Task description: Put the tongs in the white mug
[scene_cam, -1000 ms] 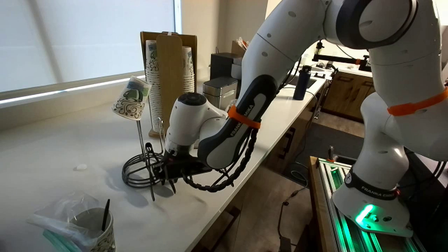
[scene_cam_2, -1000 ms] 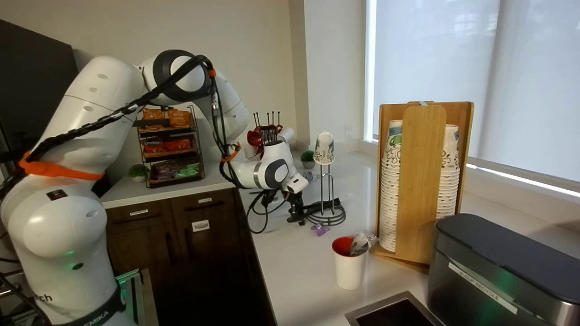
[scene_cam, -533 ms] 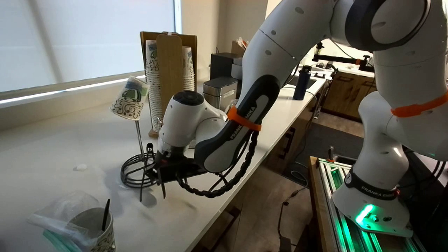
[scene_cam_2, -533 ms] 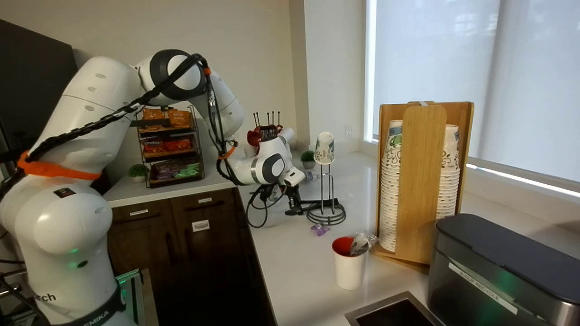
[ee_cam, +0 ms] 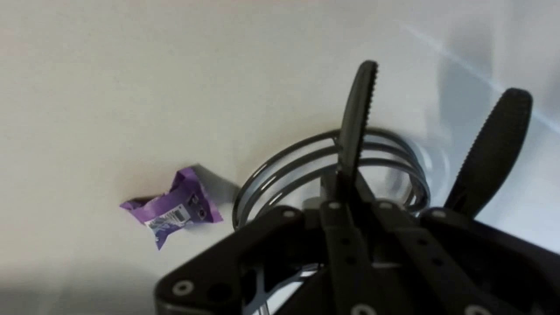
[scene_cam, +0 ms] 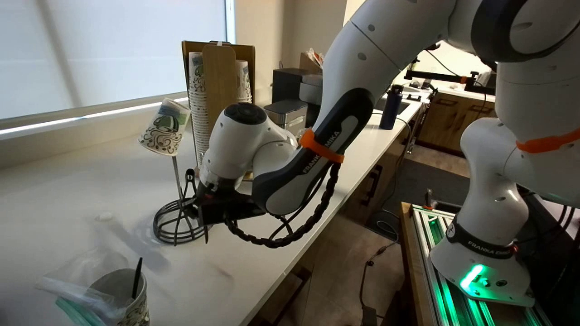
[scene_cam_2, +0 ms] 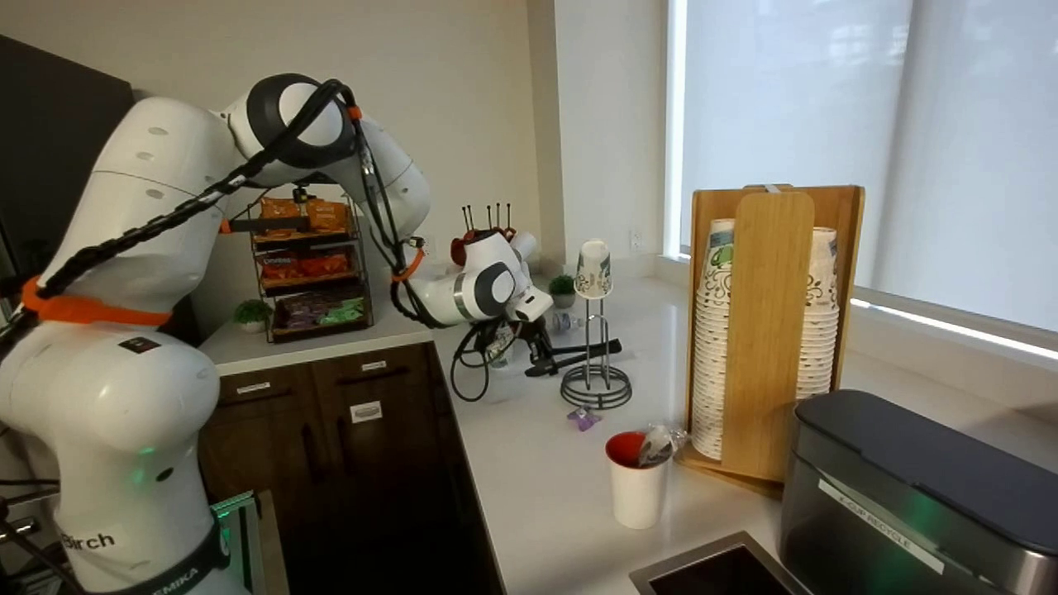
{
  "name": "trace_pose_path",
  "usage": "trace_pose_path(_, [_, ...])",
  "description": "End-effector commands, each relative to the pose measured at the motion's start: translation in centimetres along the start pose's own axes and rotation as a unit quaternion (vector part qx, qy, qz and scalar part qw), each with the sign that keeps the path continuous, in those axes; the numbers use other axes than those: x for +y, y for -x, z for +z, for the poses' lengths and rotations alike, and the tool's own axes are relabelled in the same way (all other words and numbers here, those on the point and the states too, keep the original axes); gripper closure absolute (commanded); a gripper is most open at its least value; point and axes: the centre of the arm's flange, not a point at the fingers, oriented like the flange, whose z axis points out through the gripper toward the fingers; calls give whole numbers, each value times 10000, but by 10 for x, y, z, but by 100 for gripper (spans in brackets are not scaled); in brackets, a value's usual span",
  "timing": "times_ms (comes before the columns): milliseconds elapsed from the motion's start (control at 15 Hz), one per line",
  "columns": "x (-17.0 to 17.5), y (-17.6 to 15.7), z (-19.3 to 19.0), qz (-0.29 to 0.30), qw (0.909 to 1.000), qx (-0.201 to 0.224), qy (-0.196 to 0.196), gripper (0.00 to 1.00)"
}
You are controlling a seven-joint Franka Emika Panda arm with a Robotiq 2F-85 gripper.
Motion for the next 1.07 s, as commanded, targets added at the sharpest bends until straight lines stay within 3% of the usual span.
trace_pose_path(0, [6,8,-32,195,9995,261,-40,98])
trace_pose_path(400, [2,4,-75,207,9967,726,-287,98])
trace_pose_path(1000, [8,2,-107,414,9925,1088,-385,98])
